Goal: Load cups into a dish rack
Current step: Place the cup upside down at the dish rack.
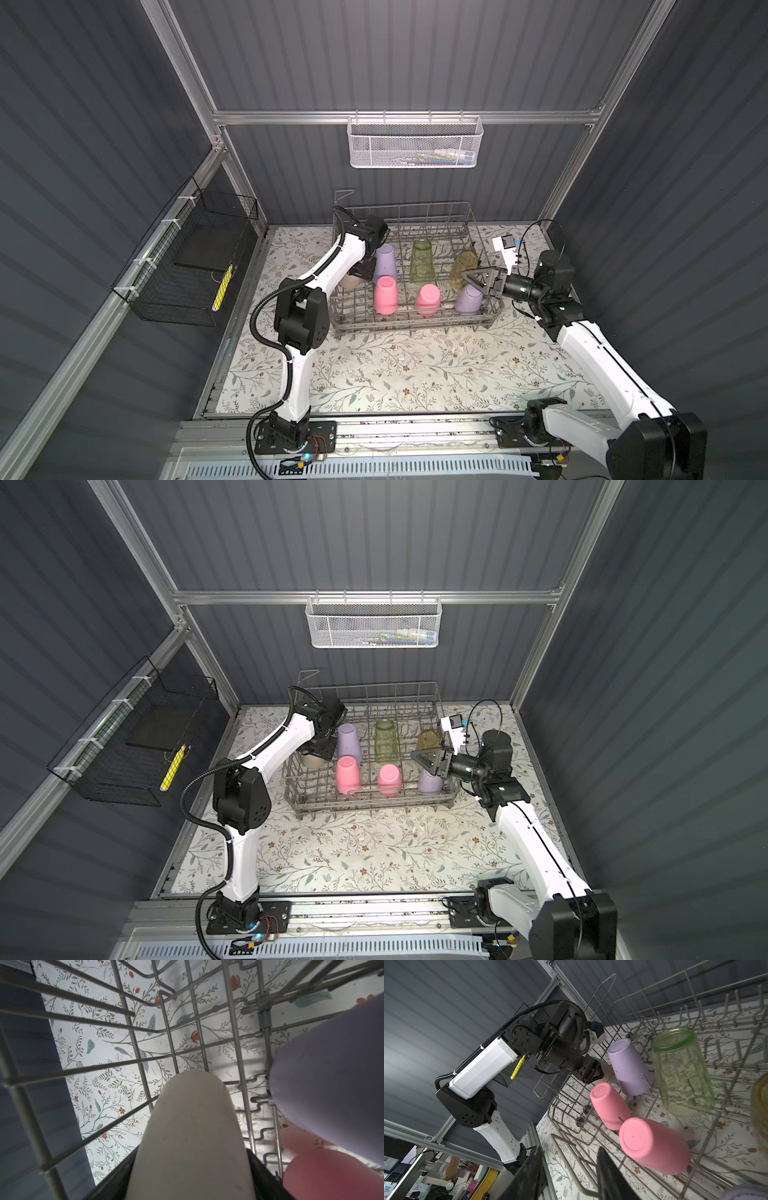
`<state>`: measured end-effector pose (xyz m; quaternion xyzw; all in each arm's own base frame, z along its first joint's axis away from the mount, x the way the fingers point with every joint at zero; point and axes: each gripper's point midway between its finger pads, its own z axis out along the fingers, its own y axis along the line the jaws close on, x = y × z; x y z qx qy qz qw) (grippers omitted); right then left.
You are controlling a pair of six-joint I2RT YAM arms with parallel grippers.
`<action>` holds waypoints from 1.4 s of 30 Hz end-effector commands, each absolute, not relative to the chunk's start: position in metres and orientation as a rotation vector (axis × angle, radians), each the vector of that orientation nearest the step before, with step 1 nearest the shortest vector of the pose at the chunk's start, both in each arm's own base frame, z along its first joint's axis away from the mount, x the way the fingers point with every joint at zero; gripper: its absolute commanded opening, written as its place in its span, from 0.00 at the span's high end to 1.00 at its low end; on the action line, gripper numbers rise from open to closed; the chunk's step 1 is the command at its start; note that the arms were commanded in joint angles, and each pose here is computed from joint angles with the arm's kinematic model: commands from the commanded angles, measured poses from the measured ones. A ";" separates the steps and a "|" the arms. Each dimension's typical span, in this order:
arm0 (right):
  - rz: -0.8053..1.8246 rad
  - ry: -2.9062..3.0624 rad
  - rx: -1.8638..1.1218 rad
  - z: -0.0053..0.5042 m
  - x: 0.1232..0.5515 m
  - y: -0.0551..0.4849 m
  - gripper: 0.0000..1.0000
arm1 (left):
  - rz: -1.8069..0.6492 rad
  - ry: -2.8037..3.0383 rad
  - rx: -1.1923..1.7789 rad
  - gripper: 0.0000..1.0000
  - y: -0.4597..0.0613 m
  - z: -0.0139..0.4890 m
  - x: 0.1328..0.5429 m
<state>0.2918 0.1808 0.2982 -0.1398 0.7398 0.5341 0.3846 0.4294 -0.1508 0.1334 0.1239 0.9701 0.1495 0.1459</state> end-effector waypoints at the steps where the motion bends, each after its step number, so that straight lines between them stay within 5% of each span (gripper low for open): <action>1: 1.363 1.873 -0.377 0.298 0.291 0.181 0.55 | 0.308 2.845 0.397 0.47 -0.166 0.121 0.424; 9: 1.371 1.873 -0.381 0.298 0.291 0.181 0.55 | 0.205 2.855 0.394 0.47 -0.176 0.120 0.423; 29: 1.404 1.865 -0.387 0.299 0.291 0.183 0.55 | 0.327 2.898 0.422 0.15 -0.159 0.102 0.418; 42: 1.414 1.862 -0.389 0.299 0.290 0.184 0.55 | 0.320 2.869 0.403 0.19 -0.158 0.117 0.419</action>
